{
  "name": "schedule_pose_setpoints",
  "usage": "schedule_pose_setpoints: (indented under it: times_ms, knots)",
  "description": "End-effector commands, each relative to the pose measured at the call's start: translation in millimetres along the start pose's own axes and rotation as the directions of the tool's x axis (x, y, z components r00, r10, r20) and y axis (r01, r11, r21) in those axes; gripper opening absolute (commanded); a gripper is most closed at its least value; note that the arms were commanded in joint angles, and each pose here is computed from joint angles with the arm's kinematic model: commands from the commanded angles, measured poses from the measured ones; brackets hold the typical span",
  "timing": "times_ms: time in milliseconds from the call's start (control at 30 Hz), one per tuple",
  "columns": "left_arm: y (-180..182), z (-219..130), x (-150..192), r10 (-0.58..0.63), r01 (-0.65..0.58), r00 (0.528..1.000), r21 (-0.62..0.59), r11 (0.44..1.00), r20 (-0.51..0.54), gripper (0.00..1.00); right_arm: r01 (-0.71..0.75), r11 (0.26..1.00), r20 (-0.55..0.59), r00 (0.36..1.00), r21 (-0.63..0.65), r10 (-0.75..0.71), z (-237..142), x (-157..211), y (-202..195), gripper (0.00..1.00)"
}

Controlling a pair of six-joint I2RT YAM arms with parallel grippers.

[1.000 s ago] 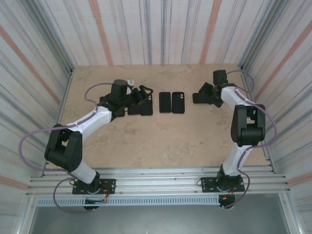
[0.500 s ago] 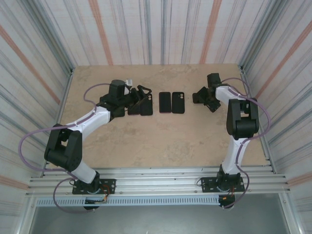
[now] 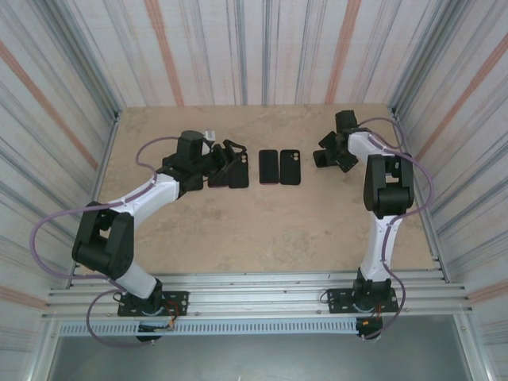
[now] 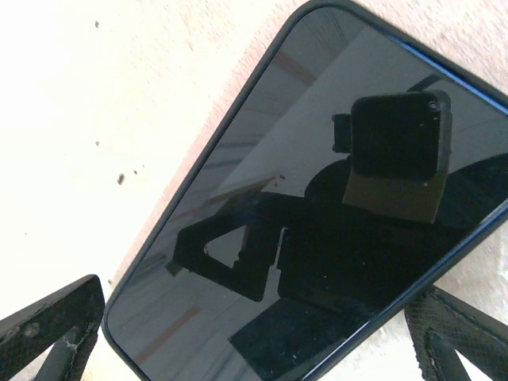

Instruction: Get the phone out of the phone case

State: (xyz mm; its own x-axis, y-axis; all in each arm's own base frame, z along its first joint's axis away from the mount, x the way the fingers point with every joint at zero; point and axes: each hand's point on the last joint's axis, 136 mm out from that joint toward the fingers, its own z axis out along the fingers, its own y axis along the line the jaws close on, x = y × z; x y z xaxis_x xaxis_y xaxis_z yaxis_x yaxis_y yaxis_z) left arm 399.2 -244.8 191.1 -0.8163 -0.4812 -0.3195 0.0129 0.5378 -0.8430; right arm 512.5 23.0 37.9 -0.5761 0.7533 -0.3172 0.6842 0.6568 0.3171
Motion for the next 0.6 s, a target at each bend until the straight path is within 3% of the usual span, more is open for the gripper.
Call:
schedule_pose_setpoints:
  times_ms: [0,567]
  knots:
    - [-8.0,-7.7,-3.7,0.016,-0.016,1.000,0.035,0.999,0.006,0.90,0.001,0.998,0.007,1.000,0.070,-0.001,10.5,0.3,-6.0,0.99]
    - [-9.1,-4.4,-5.2,0.017,-0.016,1.000,0.046,0.999,-0.014,0.90,-0.029,0.969,-0.063,0.997,0.247,0.046,25.5,6.1,-2.9,0.99]
